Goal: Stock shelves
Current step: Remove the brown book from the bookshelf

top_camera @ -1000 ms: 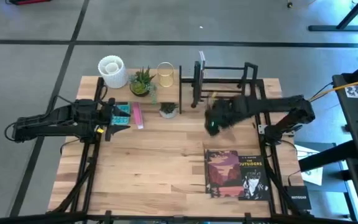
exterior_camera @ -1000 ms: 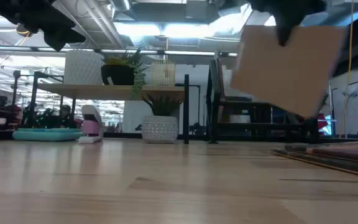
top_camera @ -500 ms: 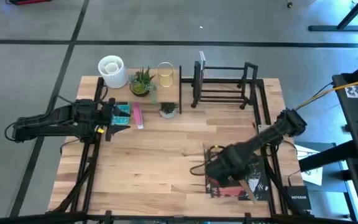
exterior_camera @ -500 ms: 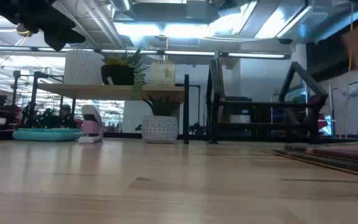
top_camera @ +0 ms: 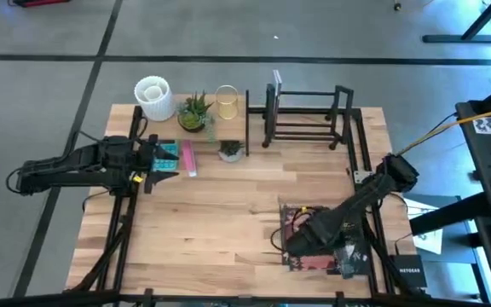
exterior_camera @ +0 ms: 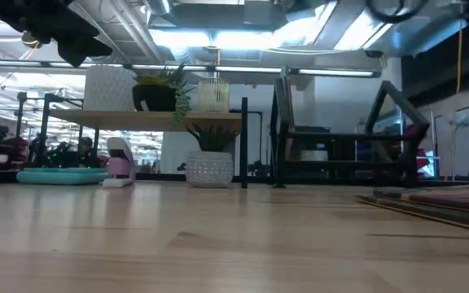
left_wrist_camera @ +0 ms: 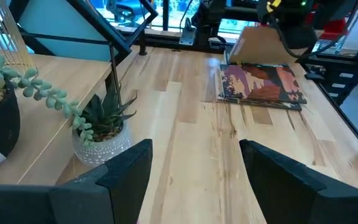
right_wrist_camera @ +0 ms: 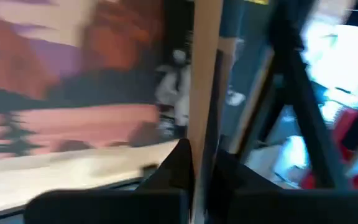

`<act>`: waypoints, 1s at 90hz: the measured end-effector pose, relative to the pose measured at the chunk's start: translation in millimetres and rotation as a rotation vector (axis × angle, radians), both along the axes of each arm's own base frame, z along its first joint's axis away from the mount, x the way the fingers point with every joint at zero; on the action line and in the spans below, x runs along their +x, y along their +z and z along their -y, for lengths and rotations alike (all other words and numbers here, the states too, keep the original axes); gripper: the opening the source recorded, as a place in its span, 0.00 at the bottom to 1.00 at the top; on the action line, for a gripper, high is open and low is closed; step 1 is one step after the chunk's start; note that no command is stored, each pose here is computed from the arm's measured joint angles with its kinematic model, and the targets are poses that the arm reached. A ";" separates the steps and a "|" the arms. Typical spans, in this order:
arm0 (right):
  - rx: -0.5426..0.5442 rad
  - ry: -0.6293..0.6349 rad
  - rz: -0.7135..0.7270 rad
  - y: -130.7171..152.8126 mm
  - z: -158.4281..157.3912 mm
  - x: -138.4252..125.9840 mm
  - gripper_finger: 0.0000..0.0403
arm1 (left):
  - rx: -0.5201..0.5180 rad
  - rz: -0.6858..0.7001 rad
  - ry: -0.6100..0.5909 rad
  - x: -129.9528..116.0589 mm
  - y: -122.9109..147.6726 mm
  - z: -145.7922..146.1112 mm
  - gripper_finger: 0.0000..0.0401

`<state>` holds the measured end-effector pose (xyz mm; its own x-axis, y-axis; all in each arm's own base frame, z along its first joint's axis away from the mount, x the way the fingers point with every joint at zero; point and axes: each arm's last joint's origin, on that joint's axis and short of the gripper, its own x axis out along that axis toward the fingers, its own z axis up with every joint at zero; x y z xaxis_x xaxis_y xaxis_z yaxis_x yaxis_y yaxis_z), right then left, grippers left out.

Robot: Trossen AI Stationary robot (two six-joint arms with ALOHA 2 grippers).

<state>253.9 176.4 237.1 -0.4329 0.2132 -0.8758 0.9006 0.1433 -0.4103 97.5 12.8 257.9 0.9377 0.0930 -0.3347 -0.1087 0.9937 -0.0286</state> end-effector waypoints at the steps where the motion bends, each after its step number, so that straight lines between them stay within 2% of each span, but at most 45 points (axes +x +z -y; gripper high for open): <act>1: -0.001 -0.003 0.004 -0.1 1.2 1.1 0.00 | 0.000 0.000 0.000 0.0 0.0 0.0 0.59; 10: -0.008 0.011 0.091 -2.2 8.2 11.9 0.03 | 0.000 0.000 -0.001 0.0 0.0 0.0 0.59; 28: -0.097 0.053 0.325 -9.8 14.4 35.1 0.08 | -0.002 0.000 -0.008 0.0 0.0 0.2 0.59; 45: -0.158 0.147 0.426 -18.4 17.5 47.6 0.15 | -0.007 0.001 -0.021 0.1 0.0 0.7 0.59; 72: -0.093 0.252 0.507 -44.7 8.2 68.5 0.41 | -0.008 0.001 -0.025 0.1 0.0 0.8 0.59; 90: -0.010 0.270 0.558 -44.8 7.4 75.9 0.57 | -0.008 0.002 -0.025 0.1 0.0 0.8 0.59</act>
<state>329.8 169.0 192.3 0.0531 0.1507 -0.9872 0.9122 0.3950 0.1094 97.6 12.1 257.9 0.9402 0.0669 -0.3339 -0.0839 0.9958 -0.0368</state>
